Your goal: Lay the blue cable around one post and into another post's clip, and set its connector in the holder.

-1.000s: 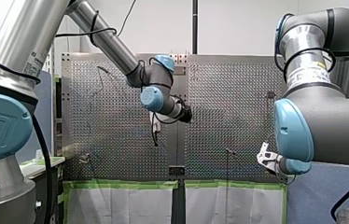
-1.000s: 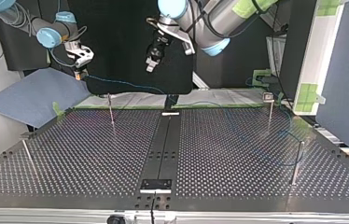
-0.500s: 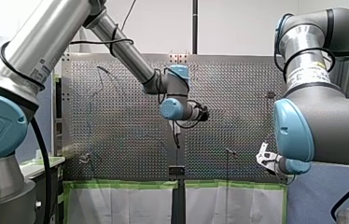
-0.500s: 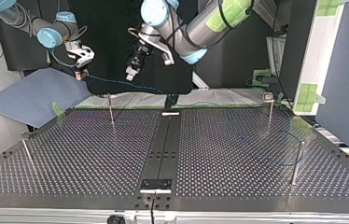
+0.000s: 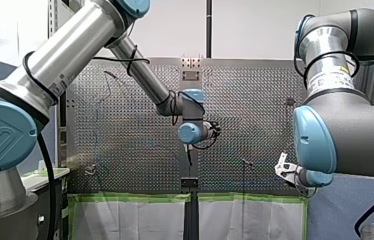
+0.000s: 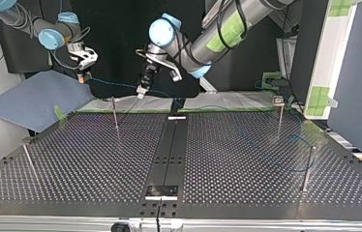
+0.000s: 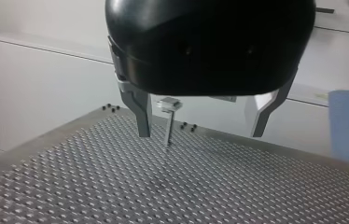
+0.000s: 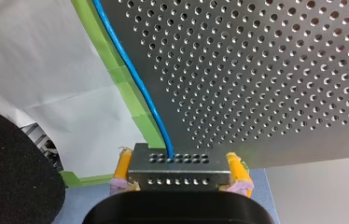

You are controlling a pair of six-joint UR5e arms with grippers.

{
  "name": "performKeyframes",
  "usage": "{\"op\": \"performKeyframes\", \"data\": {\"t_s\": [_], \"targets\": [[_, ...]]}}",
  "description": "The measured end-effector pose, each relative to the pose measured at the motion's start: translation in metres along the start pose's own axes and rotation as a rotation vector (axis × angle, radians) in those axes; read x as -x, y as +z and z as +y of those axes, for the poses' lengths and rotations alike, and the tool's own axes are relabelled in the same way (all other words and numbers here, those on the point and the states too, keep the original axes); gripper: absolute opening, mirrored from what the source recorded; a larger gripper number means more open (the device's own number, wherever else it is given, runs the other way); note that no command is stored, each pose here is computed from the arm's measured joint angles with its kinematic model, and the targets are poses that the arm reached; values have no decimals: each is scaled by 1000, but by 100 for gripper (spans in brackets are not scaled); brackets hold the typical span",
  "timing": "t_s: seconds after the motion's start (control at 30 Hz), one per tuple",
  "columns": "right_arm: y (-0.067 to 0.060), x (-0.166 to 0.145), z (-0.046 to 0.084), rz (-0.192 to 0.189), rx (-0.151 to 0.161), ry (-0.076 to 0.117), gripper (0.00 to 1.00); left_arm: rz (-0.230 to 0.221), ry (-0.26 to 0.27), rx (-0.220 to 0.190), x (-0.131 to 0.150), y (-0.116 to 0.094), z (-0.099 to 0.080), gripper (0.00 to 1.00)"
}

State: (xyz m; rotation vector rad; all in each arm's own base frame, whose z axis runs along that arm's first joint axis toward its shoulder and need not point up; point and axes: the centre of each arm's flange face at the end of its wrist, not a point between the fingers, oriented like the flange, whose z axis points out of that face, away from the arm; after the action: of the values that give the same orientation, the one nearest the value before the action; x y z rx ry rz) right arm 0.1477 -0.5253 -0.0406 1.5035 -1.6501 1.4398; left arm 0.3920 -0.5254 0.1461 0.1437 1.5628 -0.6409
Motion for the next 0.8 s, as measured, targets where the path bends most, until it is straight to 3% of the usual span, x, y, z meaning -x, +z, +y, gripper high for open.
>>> {"op": "performKeyframes", "data": {"t_s": [0.43, 0.8], "targets": [[0, -1, 1, 2, 0, 0, 0, -1, 4, 4, -69, 5, 22, 100], [1, 0, -1, 3, -2, -1, 0, 58, 13, 18, -119, 13, 36, 100]]}}
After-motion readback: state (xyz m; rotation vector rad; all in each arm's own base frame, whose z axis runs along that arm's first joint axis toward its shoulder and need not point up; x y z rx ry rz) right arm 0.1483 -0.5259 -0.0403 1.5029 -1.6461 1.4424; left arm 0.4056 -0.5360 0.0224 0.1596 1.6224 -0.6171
